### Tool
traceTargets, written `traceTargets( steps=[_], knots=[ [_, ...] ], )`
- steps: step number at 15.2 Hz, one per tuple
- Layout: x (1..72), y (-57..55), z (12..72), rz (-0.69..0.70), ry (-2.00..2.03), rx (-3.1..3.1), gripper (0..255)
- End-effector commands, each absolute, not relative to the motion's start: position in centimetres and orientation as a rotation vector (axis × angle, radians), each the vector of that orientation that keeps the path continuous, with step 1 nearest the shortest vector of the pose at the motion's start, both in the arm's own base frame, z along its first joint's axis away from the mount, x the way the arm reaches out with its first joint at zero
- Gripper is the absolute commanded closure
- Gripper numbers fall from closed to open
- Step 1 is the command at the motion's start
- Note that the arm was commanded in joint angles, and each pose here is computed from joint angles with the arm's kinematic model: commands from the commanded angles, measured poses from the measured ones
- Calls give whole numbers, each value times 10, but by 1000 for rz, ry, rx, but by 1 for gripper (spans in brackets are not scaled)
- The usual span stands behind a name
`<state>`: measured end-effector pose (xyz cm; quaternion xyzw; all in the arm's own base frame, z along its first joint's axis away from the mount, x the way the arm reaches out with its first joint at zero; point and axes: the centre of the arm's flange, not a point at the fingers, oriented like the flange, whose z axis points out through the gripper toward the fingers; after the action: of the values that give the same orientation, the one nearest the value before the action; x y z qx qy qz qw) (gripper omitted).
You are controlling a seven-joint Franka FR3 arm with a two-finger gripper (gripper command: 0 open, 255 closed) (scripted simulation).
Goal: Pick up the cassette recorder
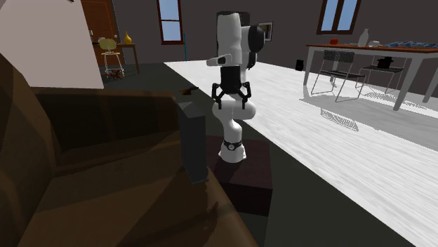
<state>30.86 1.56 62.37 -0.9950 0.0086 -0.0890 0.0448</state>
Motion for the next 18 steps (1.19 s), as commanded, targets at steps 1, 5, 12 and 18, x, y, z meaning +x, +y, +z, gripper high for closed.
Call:
traceTargets(
  steps=[1, 5, 12, 18],
  knots=[
    [309, 16, 624, -272, 26, -3040, 0],
    [345, -23, 644, -198, -100, -3061, 0],
    [417, -82, 679, -66, -324, -3082, 0],
    [468, -112, 693, 19, -467, -3084, 0]
  ],
)
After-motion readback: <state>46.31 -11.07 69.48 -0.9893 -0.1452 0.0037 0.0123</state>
